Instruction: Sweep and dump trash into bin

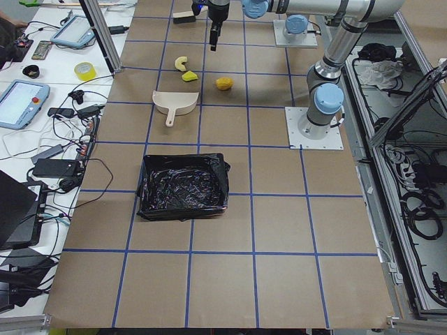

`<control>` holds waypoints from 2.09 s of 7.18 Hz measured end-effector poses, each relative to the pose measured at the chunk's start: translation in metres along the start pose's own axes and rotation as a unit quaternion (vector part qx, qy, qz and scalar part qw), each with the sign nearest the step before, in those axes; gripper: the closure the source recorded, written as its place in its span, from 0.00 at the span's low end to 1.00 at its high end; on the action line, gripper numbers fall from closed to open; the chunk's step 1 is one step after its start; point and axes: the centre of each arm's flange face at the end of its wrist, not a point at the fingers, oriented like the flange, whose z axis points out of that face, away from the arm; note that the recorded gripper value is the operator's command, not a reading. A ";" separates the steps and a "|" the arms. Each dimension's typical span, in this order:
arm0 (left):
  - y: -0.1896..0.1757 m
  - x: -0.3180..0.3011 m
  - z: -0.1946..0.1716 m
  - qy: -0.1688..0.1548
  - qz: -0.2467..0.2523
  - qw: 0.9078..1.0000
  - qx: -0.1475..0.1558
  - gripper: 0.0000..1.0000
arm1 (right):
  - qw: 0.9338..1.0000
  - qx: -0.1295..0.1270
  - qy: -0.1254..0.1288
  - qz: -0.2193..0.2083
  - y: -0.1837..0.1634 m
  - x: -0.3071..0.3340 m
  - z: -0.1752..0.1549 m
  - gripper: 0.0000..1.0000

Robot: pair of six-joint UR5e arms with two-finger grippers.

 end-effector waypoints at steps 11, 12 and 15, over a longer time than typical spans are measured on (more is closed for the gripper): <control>-0.135 -0.168 0.182 -0.042 0.577 0.815 0.021 0.06 | 0.995 -0.072 0.007 -0.065 0.021 0.007 0.173 0.76; -0.145 -0.173 0.192 -0.041 0.610 0.791 0.019 0.06 | 0.995 -0.073 0.007 -0.063 0.021 0.007 0.173 0.82; -0.150 -0.178 0.236 -0.013 0.627 0.779 -0.002 0.05 | 0.996 -0.072 0.009 -0.057 0.021 0.007 0.172 0.92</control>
